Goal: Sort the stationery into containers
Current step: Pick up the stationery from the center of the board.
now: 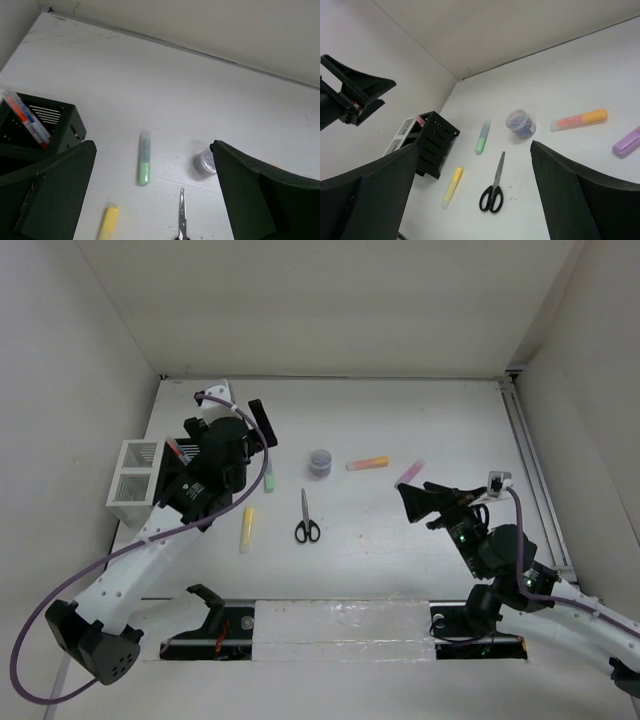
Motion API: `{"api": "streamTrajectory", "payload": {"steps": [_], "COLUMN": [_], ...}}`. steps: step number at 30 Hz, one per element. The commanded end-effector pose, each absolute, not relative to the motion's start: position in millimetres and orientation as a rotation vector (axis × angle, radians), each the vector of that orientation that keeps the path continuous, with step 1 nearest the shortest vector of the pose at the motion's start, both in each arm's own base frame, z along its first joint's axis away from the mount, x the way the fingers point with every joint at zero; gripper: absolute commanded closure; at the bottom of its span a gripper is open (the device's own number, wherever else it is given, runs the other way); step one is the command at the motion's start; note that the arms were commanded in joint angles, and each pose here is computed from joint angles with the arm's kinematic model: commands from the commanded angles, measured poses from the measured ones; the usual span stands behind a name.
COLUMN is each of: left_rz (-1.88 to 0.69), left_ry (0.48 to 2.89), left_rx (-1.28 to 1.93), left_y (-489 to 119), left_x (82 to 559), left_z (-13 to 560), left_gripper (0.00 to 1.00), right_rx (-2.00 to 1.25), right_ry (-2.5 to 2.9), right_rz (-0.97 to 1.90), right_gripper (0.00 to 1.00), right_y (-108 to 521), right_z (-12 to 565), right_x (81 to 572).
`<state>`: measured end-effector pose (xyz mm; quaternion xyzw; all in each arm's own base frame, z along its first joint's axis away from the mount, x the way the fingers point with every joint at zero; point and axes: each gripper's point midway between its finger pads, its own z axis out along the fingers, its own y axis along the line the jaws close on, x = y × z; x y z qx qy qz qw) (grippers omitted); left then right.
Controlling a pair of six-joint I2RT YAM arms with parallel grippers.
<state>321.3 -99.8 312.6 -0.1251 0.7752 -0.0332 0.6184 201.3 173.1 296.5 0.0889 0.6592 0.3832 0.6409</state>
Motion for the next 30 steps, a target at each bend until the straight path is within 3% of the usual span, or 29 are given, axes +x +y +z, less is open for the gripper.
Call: {"api": "streamTrajectory", "payload": {"steps": [1, 9, 19, 30], "left_rz": [-0.160, -0.024, -0.289, -0.328], "left_ry": [1.860, 2.144, 2.269, 2.447], "left_rx": [-0.198, -0.184, -0.013, 0.055], "left_y": [-129.7, -154.1, -221.1, -266.7], "left_x": [332.9, 358.5, 373.3, 397.2], "left_z": [299.8, 224.7, 213.0, 138.2], "left_gripper": [0.00, 0.00, 0.00, 0.00], "right_rx": [0.223, 0.207, 0.177, 0.164], "right_ry": [1.508, 1.567, 1.614, 1.595], "right_rz": [0.788, 0.703, 0.690, 0.733], "right_gripper": [0.01, 0.01, 0.01, 0.01], "right_y": [153.1, 149.1, 162.2, 158.2], "right_z": [298.9, 292.4, 286.5, 293.7], "right_x": [202.5, 205.8, 210.0, 202.0]}}
